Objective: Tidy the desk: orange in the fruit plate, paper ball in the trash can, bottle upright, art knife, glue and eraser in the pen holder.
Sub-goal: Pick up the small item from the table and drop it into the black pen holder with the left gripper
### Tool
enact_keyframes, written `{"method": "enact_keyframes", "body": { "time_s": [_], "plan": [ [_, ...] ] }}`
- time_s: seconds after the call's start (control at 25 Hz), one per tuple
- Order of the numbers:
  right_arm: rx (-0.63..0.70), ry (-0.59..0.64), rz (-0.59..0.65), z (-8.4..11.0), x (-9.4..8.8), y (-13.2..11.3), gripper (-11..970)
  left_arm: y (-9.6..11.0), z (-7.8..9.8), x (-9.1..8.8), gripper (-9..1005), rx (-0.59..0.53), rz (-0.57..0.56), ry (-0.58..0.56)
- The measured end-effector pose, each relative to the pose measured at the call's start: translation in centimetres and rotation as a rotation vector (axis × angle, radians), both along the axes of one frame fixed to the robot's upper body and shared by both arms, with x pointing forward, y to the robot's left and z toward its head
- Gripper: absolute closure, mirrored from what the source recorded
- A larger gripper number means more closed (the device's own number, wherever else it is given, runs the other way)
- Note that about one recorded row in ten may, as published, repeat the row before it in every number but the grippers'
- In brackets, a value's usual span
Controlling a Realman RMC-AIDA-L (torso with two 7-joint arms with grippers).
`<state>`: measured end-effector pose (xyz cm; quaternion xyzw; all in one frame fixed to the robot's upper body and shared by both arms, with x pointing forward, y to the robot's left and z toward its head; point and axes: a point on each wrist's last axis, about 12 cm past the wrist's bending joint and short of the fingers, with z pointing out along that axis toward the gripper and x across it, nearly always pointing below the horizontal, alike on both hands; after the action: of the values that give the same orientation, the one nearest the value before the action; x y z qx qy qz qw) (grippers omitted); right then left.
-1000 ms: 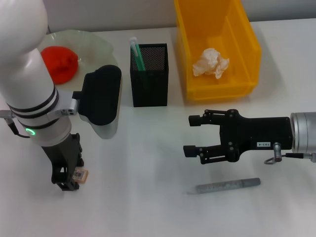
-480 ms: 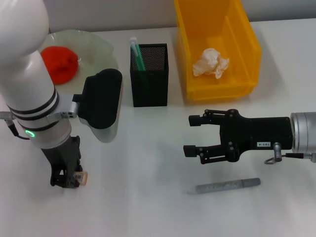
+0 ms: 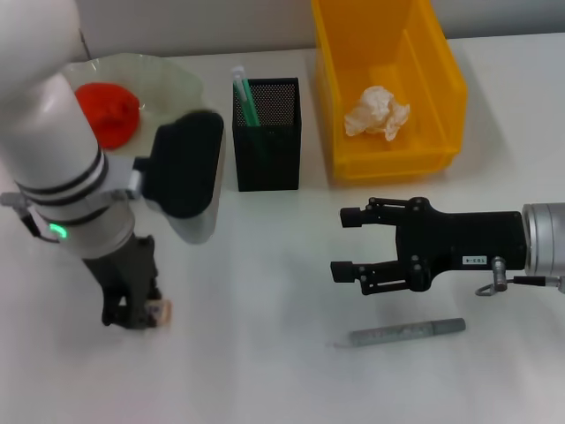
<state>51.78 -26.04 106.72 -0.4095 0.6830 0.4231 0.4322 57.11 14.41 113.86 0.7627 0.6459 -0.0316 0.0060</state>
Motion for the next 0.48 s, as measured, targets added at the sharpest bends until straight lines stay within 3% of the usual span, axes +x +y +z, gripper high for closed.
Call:
{"method": "enact_keyframes", "body": {
  "time_s": [0.16, 0.24, 0.32, 0.48],
  "plan": [
    [-0.001, 0.002, -0.003, 0.0, -0.1, -0.2, 119, -0.1, 2.7, 0.0, 724, -0.107, 0.010, -0.024],
    [0.002, 0.003, -0.003, 0.0, -0.2, -0.3, 119, -0.1, 2.7, 0.0, 724, -0.107, 0.010, -0.024],
    [0.002, 0.003, 0.000, 0.0, -0.2, -0.4, 118, 0.4, 5.9, 0.0, 724, -0.249, 0.011, -0.076],
    [0.000, 0.001, 0.003, 0.1, -0.2, -0.4, 118, 1.3, 8.3, 0.2, 724, -0.346, 0.033, -0.166]
  ]
}}
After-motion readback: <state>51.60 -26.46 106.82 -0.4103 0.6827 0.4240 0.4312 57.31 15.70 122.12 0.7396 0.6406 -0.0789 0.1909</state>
